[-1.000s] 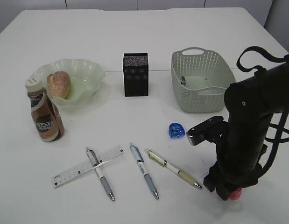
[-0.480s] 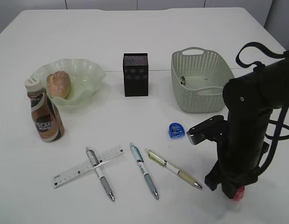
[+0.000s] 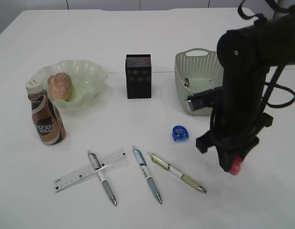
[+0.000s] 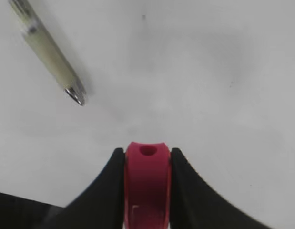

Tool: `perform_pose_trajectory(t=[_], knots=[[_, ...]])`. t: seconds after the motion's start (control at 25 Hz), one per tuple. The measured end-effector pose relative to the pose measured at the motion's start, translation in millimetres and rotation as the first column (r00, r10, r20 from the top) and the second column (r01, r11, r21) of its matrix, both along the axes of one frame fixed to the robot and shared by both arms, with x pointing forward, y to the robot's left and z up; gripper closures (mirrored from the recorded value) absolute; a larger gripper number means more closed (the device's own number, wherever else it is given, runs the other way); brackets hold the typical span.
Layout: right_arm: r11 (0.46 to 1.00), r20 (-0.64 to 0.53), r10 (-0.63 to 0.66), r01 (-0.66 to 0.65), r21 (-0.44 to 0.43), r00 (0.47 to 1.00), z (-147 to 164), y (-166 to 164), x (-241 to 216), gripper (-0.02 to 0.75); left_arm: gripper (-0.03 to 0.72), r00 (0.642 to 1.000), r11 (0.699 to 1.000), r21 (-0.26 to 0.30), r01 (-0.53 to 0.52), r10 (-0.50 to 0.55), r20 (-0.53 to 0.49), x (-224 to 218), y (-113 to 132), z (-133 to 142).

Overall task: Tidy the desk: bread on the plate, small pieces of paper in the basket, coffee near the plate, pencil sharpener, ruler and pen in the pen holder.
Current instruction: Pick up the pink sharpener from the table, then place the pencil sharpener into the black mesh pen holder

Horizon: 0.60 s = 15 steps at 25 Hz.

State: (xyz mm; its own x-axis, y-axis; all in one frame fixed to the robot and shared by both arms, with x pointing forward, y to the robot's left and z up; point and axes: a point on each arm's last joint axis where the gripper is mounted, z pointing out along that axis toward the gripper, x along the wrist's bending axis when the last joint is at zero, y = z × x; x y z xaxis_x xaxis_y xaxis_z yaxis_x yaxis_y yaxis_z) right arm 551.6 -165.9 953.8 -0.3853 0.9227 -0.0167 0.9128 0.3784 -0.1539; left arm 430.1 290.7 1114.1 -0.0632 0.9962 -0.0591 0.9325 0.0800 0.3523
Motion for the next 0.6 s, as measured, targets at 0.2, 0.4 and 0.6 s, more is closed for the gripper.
perform_pose_trajectory(t=[0.2,0.4,0.6], knots=[[0.986,0.093,-0.141,0.131,0.105,0.986,33,16,22,0.557,0.218,1.000,1.000,0.000,0.000,0.000,0.000,0,0,0],[0.968,0.193,-0.182,0.141,0.208,0.964,73,27,41,0.557,0.223,1.000,1.000,0.000,0.000,0.000,0.000,0,0,0],[0.954,0.305,-0.199,0.112,0.279,0.931,110,36,61,0.557,0.237,1.000,1.000,0.000,0.000,0.000,0.000,0,0,0]])
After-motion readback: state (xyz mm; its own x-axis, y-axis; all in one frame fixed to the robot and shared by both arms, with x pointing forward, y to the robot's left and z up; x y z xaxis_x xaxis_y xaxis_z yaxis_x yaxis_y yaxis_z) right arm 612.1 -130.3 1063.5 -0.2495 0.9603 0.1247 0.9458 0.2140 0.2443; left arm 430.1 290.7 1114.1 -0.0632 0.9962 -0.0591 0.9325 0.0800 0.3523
